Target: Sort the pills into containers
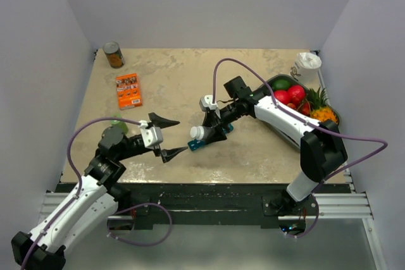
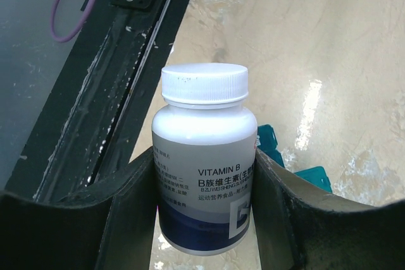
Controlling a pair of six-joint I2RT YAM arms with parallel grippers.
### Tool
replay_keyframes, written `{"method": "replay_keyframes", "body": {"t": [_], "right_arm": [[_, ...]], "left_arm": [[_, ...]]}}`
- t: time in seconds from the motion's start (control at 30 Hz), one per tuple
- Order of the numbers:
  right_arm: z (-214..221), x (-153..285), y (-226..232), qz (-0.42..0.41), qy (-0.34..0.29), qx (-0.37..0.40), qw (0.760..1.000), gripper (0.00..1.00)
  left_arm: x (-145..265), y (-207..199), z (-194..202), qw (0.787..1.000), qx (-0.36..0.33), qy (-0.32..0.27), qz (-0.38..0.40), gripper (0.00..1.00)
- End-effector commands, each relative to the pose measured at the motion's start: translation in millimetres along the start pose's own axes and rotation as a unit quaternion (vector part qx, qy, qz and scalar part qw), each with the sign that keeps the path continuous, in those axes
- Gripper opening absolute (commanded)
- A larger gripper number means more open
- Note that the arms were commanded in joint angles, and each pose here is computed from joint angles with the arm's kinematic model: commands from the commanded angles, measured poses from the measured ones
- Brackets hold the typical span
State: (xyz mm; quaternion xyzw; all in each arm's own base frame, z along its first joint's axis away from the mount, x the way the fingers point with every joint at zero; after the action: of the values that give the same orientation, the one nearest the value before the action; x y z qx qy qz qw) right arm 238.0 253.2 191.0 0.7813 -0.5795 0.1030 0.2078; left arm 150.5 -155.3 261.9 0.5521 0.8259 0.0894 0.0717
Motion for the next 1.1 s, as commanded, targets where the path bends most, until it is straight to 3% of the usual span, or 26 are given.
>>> {"method": "replay_keyframes", "body": {"t": [0.0,0.17,0.3,0.6,0.8,0.83,0.9,0.93,0.97,1.07], "right_arm": [[-15,4,10,-0.029,-0.029,0.05,0.998,0.0],[-13,2,11,-0.038,-0.032,0.053,0.997,0.0],[-11,1,12,-0.042,-0.031,0.054,0.997,0.0],[-10,0,12,-0.043,-0.029,0.053,0.997,0.0],[-10,-1,11,-0.041,-0.027,0.052,0.997,0.0],[-10,-1,12,-0.042,-0.027,0.052,0.997,0.0],[-10,0,11,-0.04,-0.026,0.053,0.997,0.0],[-10,-1,11,-0.04,-0.025,0.051,0.998,0.0],[-10,-1,9,-0.035,-0.023,0.053,0.998,0.0],[-10,0,5,-0.021,-0.02,0.044,0.999,0.0]], "left_arm": [[-11,0,14,0.99,-0.123,-0.022,0.063,0.89],[-28,10,19,0.988,-0.125,-0.002,0.095,0.87],[-37,12,15,0.986,-0.127,-0.027,0.106,0.85],[-53,10,21,0.988,-0.101,-0.022,0.117,0.77],[-61,11,27,0.989,-0.08,-0.001,0.122,0.52],[-61,11,28,0.99,-0.074,0.002,0.119,0.38],[-61,12,28,0.992,-0.068,0.007,0.108,0.26],[-61,13,28,0.993,-0.056,0.011,0.101,0.08],[-61,14,30,0.994,-0.043,0.018,0.094,0.0],[-59,15,29,0.996,0.031,0.048,0.062,0.0]]}}
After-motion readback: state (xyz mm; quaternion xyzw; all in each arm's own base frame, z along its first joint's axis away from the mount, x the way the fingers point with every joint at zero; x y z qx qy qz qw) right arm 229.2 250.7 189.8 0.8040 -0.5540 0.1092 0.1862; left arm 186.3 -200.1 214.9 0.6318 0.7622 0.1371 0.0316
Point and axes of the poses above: each gripper's point midway between its finger pads, its own x axis back along the fingers, its own y axis along the line the jaws close on, z = x × y, the point moved 7 cm from there along x, back along the fingers, and after that the axes turned 4 degrees about -x, right-handed, at the moved point
